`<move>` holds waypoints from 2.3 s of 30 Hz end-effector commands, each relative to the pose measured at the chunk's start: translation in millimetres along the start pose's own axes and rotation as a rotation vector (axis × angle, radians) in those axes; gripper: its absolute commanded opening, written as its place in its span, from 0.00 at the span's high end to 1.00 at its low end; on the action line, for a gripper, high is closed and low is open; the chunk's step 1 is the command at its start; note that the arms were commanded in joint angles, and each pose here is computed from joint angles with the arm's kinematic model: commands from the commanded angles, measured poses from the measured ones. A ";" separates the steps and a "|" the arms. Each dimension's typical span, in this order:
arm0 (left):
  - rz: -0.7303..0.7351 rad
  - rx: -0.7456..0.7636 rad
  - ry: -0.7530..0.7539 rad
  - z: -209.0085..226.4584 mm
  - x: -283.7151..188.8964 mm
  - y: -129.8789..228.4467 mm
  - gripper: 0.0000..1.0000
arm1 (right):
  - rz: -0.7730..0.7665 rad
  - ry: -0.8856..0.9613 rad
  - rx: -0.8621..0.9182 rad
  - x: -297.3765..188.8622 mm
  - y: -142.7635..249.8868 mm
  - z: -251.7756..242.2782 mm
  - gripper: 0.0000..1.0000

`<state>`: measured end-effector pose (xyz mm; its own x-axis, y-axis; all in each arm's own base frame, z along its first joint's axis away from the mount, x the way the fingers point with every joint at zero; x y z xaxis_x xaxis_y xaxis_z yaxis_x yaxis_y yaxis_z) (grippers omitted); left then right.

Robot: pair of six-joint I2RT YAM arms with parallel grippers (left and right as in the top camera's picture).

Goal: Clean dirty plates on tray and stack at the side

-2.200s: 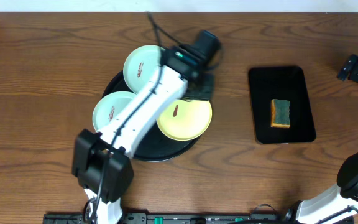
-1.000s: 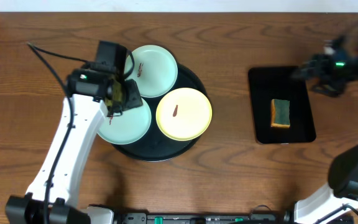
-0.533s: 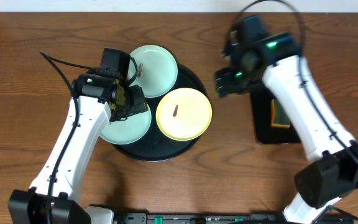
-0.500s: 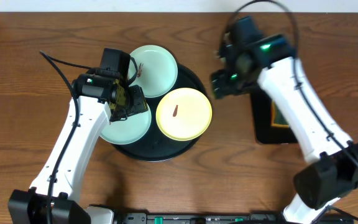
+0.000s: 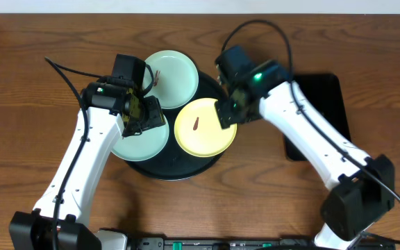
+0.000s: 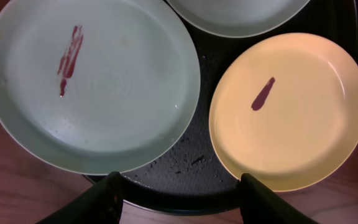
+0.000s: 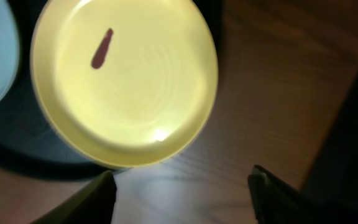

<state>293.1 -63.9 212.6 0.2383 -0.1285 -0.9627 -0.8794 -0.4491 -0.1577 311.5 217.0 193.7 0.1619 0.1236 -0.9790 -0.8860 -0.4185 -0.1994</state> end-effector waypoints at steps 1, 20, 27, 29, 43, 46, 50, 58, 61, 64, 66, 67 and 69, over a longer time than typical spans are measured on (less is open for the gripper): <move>0.011 0.016 0.003 0.6 -1.5 2.2 0.39 | 0.016 0.035 0.095 26.9 10.9 -2.6 0.42; 0.020 0.015 -0.004 1.9 -1.5 3.9 0.39 | -0.111 -0.095 0.219 95.3 19.0 -14.6 0.63; 0.022 0.015 -0.006 2.1 -1.5 4.2 0.39 | -0.123 -0.071 0.228 100.5 21.6 -16.1 0.70; 0.022 0.015 -0.006 2.1 -1.5 4.2 0.39 | -0.129 -0.051 0.233 100.5 21.1 -19.5 0.71; 0.020 0.014 -0.004 1.9 -1.5 3.9 0.39 | -0.180 -0.005 0.262 98.4 11.9 -40.4 0.99; 0.021 0.015 -0.005 1.8 -1.5 4.1 0.39 | -0.199 -0.001 0.243 94.6 7.6 -46.5 0.99; 0.021 0.015 -0.005 1.8 -1.5 4.1 0.39 | -0.242 0.001 0.176 74.7 -1.5 -52.0 0.99; 0.022 0.038 0.005 -5.4 -0.9 8.4 0.39 | -0.383 0.009 0.173 4.6 -4.6 -72.2 0.99; 0.013 0.069 0.021 -14.5 -0.3 11.8 0.39 | -0.401 0.022 0.205 -13.3 2.7 -84.8 0.99; -0.003 0.103 0.044 -24.8 0.2 14.5 0.39 | -0.387 0.045 0.213 -19.2 10.1 -98.1 0.99; -0.011 0.120 0.058 -30.7 0.3 16.2 0.39 | -0.361 0.051 0.236 -18.1 15.4 -105.6 0.99; -0.014 0.127 0.063 -32.7 0.4 16.9 0.39 | -0.347 0.049 0.245 -17.3 18.1 -108.5 0.99; -0.015 0.136 0.068 -35.4 0.4 18.4 0.39 | -0.324 0.056 0.264 -16.4 23.0 -114.8 0.99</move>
<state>292.6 -100.7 215.5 0.2689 -0.1837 -0.9455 -0.9170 -0.3490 -0.1930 336.4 110.3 197.8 0.4660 0.1661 -0.8690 -0.8650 -0.1210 -0.4870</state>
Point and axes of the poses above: each gripper's point midway between its finger pads, its own x axis out along the fingers, its own z axis along the line the jaws close on, y = z × x, the point moved 7 cm from there along -x, back along the fingers, and after that the axes turned 10 degrees about -x, right-handed, at the moved point
